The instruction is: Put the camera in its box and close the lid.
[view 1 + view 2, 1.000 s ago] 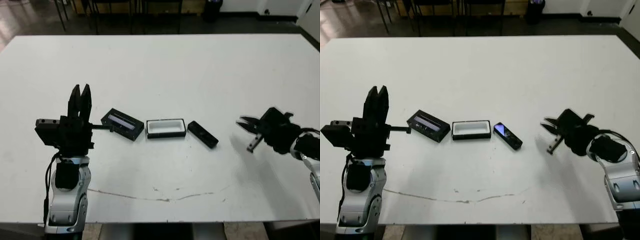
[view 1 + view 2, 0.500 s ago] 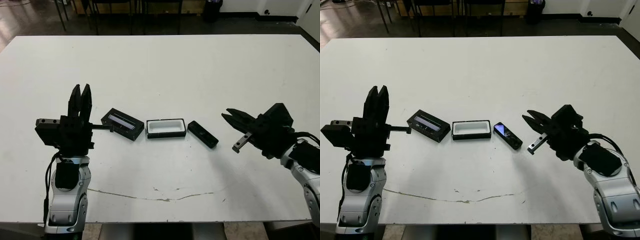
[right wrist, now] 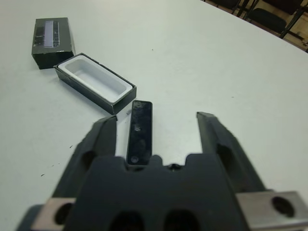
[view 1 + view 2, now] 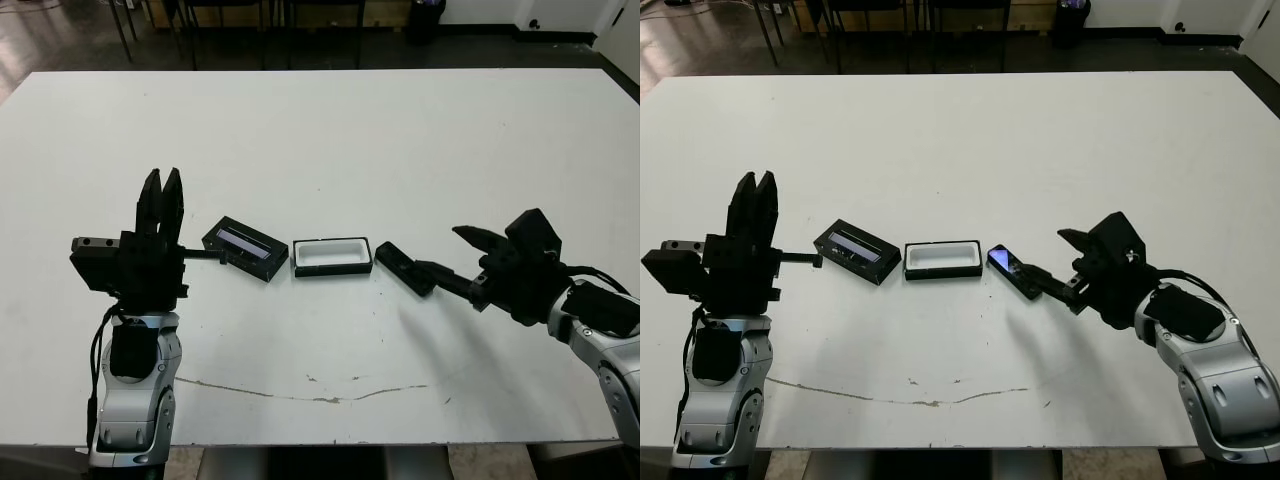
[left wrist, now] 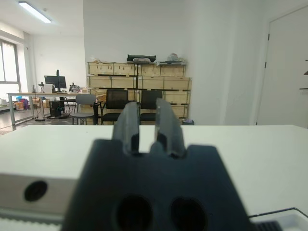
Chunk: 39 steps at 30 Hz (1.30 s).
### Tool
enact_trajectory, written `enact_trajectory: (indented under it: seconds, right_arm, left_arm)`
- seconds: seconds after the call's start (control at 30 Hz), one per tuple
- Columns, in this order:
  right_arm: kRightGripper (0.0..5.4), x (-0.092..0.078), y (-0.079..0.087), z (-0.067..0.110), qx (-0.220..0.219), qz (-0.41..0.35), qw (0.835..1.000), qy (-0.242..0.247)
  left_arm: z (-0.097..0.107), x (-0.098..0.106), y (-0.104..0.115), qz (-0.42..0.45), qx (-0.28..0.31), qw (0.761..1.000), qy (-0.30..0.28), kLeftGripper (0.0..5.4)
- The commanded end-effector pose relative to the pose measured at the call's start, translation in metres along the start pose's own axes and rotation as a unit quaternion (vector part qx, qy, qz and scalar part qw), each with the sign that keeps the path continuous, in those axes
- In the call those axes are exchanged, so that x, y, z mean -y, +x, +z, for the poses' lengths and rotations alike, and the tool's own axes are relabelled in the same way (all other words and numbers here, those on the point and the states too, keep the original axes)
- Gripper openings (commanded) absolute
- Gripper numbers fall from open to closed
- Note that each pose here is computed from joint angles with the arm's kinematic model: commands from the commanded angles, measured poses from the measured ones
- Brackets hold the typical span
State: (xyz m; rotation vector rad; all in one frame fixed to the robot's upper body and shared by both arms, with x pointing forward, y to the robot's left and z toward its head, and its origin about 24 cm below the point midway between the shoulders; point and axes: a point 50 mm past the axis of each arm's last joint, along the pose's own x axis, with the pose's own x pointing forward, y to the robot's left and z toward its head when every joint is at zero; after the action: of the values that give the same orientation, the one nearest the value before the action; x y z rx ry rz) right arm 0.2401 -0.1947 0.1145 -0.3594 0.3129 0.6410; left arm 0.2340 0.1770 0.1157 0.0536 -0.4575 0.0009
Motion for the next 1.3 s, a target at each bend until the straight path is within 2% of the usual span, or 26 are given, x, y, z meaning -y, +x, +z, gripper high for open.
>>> enact_trajectory:
  seconds: [0.03, 0.2, 0.77, 1.03, 1.13, 1.3]
  right_arm:
    - [4.37, 0.0, 0.003, -0.006, -0.021, 0.004, 1.0, 0.004]
    - [5.38, -0.001, 0.006, -0.01, -0.03, 0.008, 0.999, -0.004]
    - [5.38, -0.016, 0.014, -0.047, -0.085, 0.02, 0.996, 0.032]
    - [5.38, -0.026, 0.016, -0.058, -0.069, 0.008, 0.996, 0.056]
    - [5.0, -0.033, 0.017, -0.062, -0.059, -0.006, 0.995, 0.08]
    - [3.86, -0.044, 0.02, -0.066, -0.029, -0.042, 0.995, 0.089]
  left_arm:
    - [-0.006, -0.003, -0.004, 0.001, -0.022, 1.0, 0.0, 0.0]
    - [-0.006, -0.004, -0.004, 0.004, -0.025, 1.0, 0.007, 0.0]
    - [-0.006, -0.006, -0.007, 0.004, -0.027, 1.0, 0.006, 0.0]
    - [-0.007, -0.005, -0.007, 0.001, -0.032, 0.999, 0.007, 0.0]
    - [-0.009, -0.005, -0.008, -0.003, -0.033, 0.999, 0.005, 0.0]
    - [-0.009, -0.003, -0.008, -0.001, -0.037, 0.999, 0.004, 0.0]
